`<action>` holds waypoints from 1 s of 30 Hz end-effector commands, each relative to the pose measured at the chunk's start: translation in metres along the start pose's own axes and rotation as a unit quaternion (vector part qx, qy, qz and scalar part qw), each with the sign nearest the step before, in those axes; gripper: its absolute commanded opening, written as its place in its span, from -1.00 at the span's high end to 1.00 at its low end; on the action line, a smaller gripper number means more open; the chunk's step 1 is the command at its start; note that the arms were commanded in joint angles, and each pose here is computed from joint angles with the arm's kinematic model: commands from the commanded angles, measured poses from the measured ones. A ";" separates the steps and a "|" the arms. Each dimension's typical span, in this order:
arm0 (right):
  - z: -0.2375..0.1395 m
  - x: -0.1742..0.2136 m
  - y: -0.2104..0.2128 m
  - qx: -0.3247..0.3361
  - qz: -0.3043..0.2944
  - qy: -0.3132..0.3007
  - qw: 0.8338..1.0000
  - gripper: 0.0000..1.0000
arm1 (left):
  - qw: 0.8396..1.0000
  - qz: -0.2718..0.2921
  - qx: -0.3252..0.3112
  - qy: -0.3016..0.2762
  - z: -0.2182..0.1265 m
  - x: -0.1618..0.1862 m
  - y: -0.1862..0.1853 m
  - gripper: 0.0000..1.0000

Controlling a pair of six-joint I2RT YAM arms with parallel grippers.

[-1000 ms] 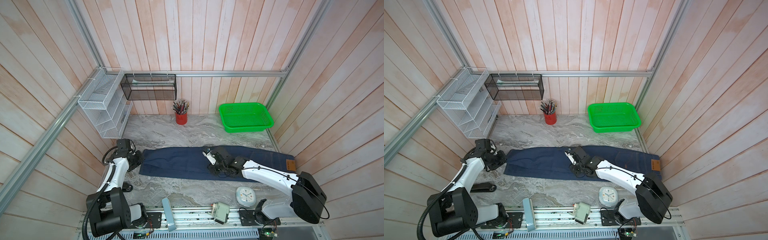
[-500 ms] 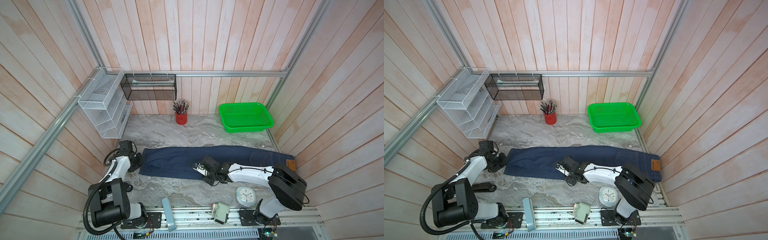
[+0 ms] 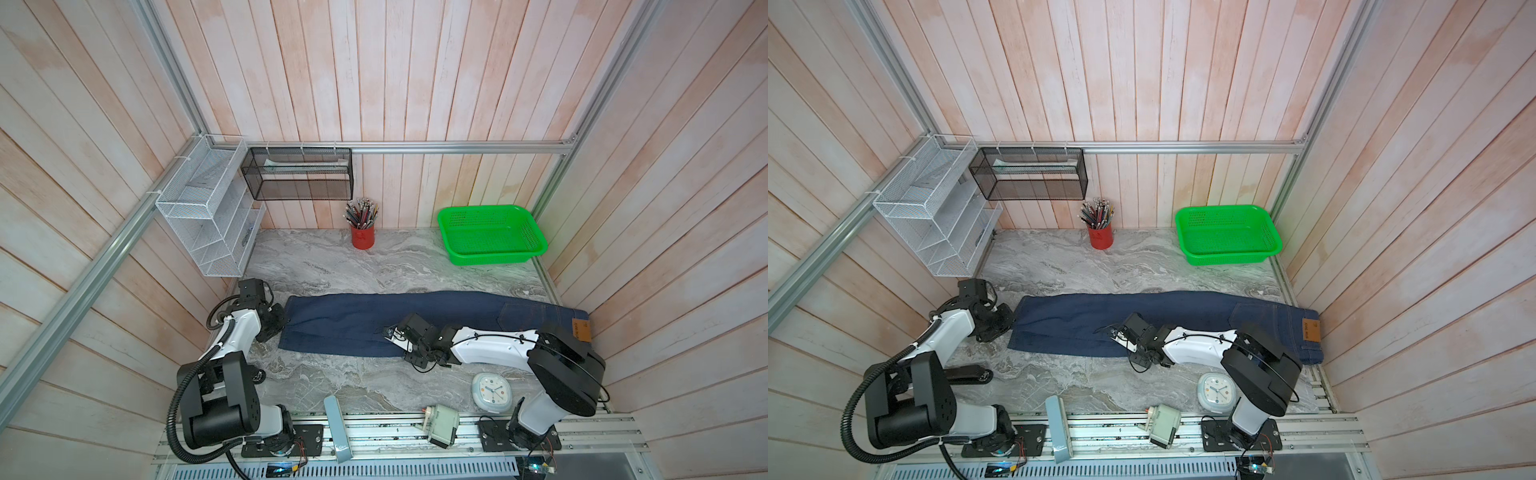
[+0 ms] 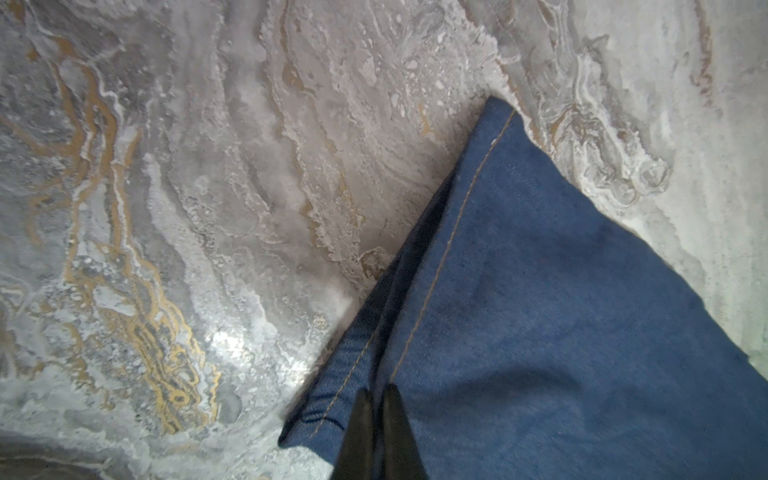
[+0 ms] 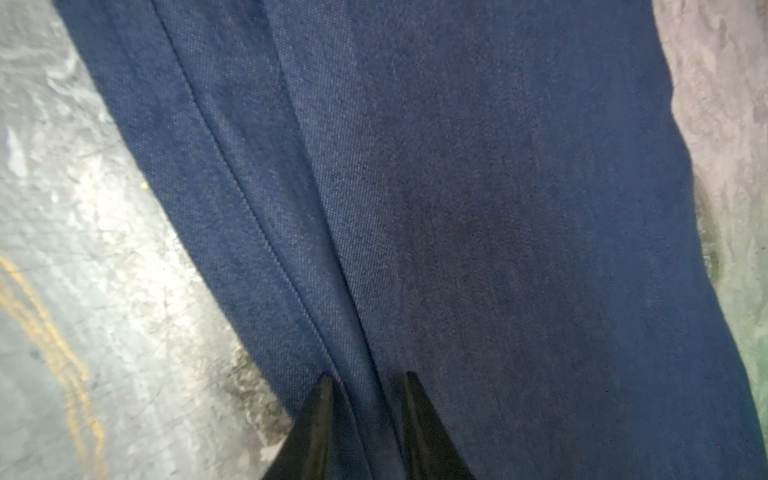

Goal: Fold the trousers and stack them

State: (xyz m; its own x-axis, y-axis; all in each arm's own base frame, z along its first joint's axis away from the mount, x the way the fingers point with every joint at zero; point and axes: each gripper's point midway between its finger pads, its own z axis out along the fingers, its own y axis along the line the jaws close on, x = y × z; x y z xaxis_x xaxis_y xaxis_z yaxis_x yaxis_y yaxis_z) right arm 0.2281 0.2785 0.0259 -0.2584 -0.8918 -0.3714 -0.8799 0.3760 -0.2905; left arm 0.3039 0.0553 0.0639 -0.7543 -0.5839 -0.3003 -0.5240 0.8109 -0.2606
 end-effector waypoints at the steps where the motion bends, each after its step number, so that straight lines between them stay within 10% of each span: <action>1: -0.008 -0.001 0.008 -0.034 -0.015 0.010 0.999 0.31 | 1.000 0.001 -0.004 -0.024 -0.005 -0.017 0.000 1.00; 9: -0.025 -0.010 0.031 -0.109 -0.030 -0.016 0.993 0.12 | 1.000 -0.002 0.000 -0.026 -0.008 -0.021 -0.001 1.00; 30: 0.005 -0.031 -0.018 0.010 -0.027 -0.006 1.000 0.22 | 0.995 0.006 0.083 -0.063 -0.058 -0.052 -0.042 1.00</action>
State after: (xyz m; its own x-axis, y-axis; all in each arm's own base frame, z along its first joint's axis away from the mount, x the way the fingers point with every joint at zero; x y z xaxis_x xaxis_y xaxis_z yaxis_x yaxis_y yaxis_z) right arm 0.2371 0.3043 0.0356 -0.1956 -0.9090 -0.3680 -0.9158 0.3036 -0.2630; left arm 0.3371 0.0501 0.1275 -0.7180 -0.5813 -0.3829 -0.4444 0.8062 -0.3906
